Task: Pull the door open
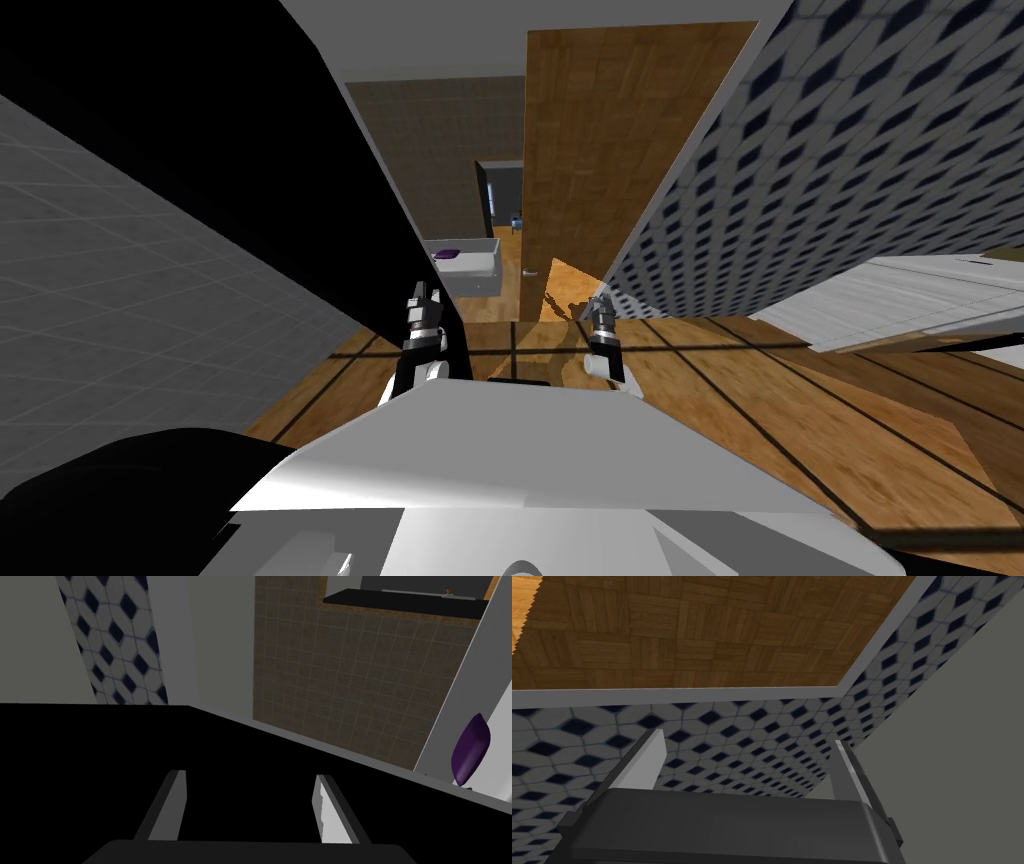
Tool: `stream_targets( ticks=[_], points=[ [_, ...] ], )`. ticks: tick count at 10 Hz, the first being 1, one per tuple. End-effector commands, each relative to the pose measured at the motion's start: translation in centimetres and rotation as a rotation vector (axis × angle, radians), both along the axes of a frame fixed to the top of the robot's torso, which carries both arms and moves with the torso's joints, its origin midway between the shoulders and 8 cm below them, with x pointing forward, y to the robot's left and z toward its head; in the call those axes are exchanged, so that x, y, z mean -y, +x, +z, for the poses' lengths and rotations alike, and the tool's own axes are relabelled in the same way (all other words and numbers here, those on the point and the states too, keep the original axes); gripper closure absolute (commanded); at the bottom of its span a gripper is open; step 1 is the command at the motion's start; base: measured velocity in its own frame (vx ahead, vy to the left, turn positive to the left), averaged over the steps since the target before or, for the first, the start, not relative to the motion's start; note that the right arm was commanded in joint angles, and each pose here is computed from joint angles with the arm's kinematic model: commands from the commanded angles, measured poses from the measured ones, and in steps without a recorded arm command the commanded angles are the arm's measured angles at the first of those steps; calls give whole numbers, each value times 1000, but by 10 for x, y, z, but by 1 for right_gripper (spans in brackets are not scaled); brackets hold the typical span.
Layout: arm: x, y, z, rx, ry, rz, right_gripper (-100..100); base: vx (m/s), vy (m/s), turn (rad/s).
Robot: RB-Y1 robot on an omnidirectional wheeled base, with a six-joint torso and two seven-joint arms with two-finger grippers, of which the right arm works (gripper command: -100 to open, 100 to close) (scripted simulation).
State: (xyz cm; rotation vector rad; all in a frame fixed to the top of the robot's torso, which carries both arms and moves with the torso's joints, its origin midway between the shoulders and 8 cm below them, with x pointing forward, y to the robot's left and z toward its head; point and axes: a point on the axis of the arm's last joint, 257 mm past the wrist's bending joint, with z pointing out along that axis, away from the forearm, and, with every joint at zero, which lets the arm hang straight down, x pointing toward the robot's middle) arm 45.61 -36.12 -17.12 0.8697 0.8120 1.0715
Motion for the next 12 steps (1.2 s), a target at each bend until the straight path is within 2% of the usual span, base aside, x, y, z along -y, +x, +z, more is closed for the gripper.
stream_targets(
  ticks=[1, 5, 6, 8, 9, 12],
  points=[
    [1, 3, -7, -10, 2, -2, -100, 76, -11, 12],
    [5, 14, -36, -56, 19, -16, -100, 77, -6, 52],
    [5, 14, -37, -59, 20, -16, -100, 61, -13, 16],
    [6, 18, -51, -82, 30, -23, -100, 75, -15, 50],
    [6, 18, -52, -84, 30, -23, -100, 59, -11, 21],
    [6, 24, -74, -120, 48, -31, -100, 71, -9, 58]
  ],
)
